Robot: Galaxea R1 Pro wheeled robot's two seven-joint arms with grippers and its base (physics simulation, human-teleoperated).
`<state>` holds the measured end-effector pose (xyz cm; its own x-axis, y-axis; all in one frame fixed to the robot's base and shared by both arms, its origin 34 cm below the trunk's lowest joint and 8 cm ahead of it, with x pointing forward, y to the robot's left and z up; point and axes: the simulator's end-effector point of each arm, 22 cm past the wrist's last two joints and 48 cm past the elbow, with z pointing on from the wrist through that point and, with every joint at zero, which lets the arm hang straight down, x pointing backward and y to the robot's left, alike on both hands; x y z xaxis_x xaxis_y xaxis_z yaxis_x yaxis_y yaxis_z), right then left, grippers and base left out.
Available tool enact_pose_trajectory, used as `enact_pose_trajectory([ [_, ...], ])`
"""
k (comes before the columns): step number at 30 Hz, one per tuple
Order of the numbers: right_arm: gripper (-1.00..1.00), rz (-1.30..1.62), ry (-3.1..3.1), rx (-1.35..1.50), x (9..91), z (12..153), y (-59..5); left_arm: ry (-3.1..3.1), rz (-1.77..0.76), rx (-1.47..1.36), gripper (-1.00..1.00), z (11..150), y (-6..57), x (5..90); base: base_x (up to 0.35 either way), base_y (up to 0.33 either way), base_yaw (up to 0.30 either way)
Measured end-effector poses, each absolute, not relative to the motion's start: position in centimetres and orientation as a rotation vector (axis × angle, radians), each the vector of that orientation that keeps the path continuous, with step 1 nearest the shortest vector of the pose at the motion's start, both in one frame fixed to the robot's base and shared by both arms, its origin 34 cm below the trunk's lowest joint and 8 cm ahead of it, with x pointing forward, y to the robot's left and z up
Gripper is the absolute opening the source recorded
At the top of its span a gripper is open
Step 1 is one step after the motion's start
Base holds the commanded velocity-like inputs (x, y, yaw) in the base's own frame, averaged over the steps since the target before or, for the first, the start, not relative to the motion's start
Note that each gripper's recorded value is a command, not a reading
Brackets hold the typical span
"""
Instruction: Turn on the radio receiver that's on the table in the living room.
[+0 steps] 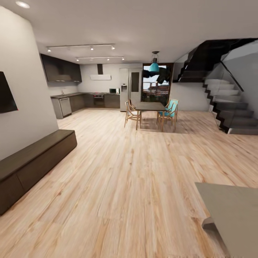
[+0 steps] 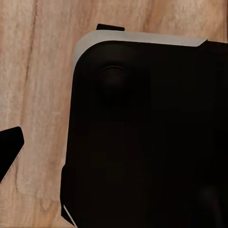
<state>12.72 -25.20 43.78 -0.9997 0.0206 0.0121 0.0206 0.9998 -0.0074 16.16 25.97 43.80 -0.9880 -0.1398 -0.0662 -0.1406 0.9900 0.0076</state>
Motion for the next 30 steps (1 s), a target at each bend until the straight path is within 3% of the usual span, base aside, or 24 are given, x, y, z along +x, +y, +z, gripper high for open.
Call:
enact_pose_trajectory([
  [30,1.00,0.011,-3.130,-0.031,12.74,43.78,-25.18,3.068,0.018,-0.216,1.00,43.80,25.93,16.16,0.000,0.000,-0.286],
])
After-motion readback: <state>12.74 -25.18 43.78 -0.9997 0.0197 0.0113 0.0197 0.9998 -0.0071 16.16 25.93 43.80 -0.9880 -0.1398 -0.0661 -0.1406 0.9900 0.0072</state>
